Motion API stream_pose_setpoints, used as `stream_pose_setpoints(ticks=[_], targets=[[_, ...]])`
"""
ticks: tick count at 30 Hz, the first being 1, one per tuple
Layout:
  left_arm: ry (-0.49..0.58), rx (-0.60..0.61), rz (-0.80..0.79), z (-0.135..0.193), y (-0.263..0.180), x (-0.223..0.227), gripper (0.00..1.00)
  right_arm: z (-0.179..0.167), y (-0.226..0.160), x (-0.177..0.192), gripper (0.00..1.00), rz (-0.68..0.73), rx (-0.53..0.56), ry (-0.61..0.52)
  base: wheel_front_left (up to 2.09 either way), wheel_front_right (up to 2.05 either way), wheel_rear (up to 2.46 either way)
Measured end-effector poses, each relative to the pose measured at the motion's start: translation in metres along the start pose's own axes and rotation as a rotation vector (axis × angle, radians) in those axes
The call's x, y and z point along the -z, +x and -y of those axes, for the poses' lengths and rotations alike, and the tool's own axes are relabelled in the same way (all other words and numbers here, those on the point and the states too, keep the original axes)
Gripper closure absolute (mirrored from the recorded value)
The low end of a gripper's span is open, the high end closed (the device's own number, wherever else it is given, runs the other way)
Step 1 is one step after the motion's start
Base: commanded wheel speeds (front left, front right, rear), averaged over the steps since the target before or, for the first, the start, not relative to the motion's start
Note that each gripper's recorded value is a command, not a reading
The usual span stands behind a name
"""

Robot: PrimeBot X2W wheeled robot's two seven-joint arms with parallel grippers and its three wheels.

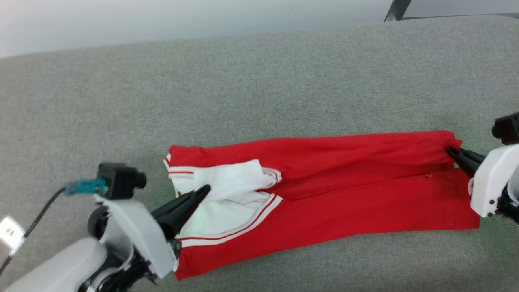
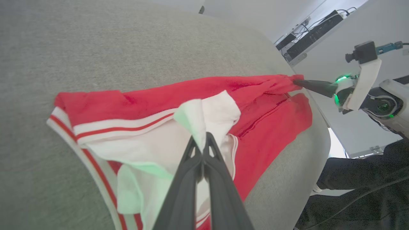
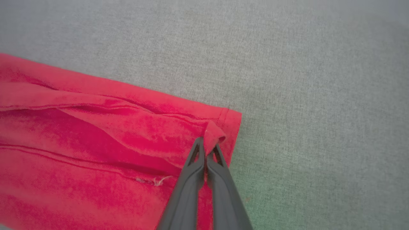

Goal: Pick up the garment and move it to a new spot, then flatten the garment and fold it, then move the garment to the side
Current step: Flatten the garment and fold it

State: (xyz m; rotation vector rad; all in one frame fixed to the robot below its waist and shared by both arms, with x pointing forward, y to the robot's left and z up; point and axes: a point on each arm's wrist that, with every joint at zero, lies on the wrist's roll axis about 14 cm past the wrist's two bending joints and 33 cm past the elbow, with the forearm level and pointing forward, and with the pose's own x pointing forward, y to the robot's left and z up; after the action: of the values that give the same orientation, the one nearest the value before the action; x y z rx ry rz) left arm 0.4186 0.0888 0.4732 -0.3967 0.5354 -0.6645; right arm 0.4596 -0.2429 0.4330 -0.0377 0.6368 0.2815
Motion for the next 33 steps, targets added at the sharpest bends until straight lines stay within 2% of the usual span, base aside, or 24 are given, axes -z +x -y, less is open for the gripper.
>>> stream_pose_setpoints(ticks=[7,10,14,15,16,17,23,24,25,26,28,29,30,31,33], targets=[[-0.077,-0.068,0.021,-0.011,-0.016,0.014,1.00,0.006,-0.004,0.020,1.00,-0.031,0.022,0.035,0.00,0.00,0.00],[-0.084,-0.087,0.021,-0.014,-0.016,0.019,1.00,0.003,-0.002,0.024,1.00,-0.036,0.018,0.050,0.00,0.00,0.00],[-0.043,-0.123,-0.007,-0.018,-0.010,0.036,1.00,0.003,0.000,0.028,1.00,-0.041,0.028,0.057,0.00,0.00,0.00],[-0.049,-0.121,-0.007,-0.016,-0.008,0.038,0.94,0.001,0.001,0.028,1.00,-0.040,0.028,0.055,0.00,0.00,0.00],[-0.061,-0.121,0.003,-0.015,-0.005,0.039,0.82,0.000,0.001,0.028,1.00,-0.038,0.027,0.057,0.00,0.00,0.00],[-0.070,-0.124,0.016,-0.014,-0.002,0.038,0.80,-0.001,0.001,0.029,1.00,-0.038,0.026,0.063,0.00,0.00,0.00],[-0.060,-0.169,0.037,-0.024,0.003,0.039,0.86,-0.005,0.000,0.030,1.00,-0.037,0.025,0.070,0.00,0.00,0.00],[-0.061,-0.172,0.040,-0.025,0.004,0.040,0.84,-0.005,-0.001,0.030,0.97,-0.036,0.025,0.071,0.00,0.00,0.00],[-0.062,-0.176,0.043,-0.025,0.004,0.039,0.82,-0.005,-0.001,0.031,0.89,-0.036,0.026,0.074,0.00,0.00,0.00],[-0.060,-0.182,0.049,-0.027,0.004,0.039,0.74,-0.006,-0.002,0.031,0.73,-0.036,0.027,0.077,0.00,0.00,0.00],[-0.054,-0.191,0.050,-0.029,0.003,0.039,0.55,-0.006,-0.004,0.032,0.39,-0.034,0.031,0.078,0.00,0.00,0.00],[-0.052,-0.193,0.064,-0.029,0.003,0.037,0.27,-0.005,-0.004,0.031,0.04,-0.030,0.034,0.082,0.00,0.00,0.00],[-0.054,-0.194,0.076,-0.028,0.003,0.035,0.07,-0.004,-0.005,0.030,0.00,-0.025,0.038,0.087,0.00,0.00,0.00],[-0.053,-0.192,0.081,-0.027,0.002,0.034,0.00,-0.004,-0.007,0.029,0.00,-0.026,0.040,0.087,0.00,0.00,0.00],[-0.054,-0.192,0.101,-0.024,-0.001,0.033,0.00,-0.003,-0.010,0.026,0.00,-0.019,0.042,0.100,0.00,0.00,0.00]])
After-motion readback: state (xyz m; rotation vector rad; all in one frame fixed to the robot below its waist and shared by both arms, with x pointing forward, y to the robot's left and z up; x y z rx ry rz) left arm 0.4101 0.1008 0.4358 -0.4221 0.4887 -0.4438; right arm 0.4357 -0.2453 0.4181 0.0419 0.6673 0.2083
